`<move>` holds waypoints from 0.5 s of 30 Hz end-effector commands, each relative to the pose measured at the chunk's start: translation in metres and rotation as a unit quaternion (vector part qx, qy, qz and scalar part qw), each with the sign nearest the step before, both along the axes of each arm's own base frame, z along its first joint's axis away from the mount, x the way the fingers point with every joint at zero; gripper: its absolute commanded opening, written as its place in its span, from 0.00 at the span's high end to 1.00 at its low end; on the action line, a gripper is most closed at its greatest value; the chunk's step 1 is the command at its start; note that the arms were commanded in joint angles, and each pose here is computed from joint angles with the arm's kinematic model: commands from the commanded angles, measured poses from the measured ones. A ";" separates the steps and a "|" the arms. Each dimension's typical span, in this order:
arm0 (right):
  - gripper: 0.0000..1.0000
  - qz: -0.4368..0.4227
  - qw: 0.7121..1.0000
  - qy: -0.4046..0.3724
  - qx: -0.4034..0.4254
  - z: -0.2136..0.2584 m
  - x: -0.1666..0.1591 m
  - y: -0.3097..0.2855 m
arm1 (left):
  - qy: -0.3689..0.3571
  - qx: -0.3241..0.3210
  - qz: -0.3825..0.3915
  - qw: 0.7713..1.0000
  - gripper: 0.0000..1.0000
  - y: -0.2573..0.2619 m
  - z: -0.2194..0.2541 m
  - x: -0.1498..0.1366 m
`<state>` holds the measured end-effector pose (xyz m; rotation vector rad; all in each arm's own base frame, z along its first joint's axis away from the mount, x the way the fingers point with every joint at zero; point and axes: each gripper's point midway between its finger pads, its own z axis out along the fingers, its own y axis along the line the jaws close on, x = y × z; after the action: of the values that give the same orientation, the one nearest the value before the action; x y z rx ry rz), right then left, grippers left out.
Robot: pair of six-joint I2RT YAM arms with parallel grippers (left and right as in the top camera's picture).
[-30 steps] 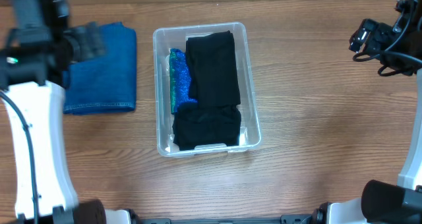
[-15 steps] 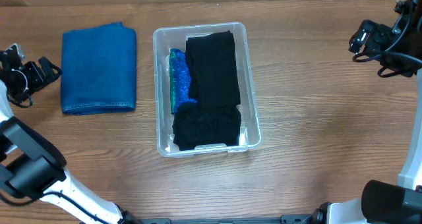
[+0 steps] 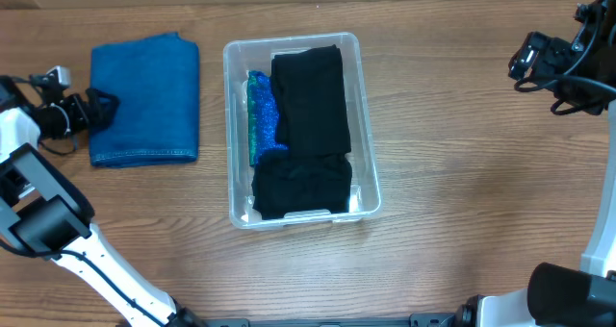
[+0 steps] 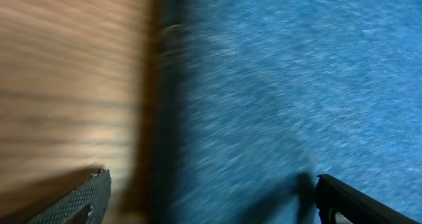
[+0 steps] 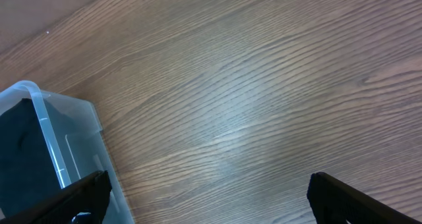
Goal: Pack container
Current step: 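Move the left gripper to the blue denim cloth and grasp its edge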
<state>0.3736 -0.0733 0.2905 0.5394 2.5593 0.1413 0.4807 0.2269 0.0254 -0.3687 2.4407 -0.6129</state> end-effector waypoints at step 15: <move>0.00 0.004 1.000 0.000 0.001 0.003 -0.005 0.002 | 0.049 -0.164 -0.043 0.984 0.96 -0.098 0.026 -0.002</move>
<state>0.3706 -0.0725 0.2887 0.5441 2.5730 0.1427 0.4802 0.1508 0.0225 -0.4488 2.4995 -0.9385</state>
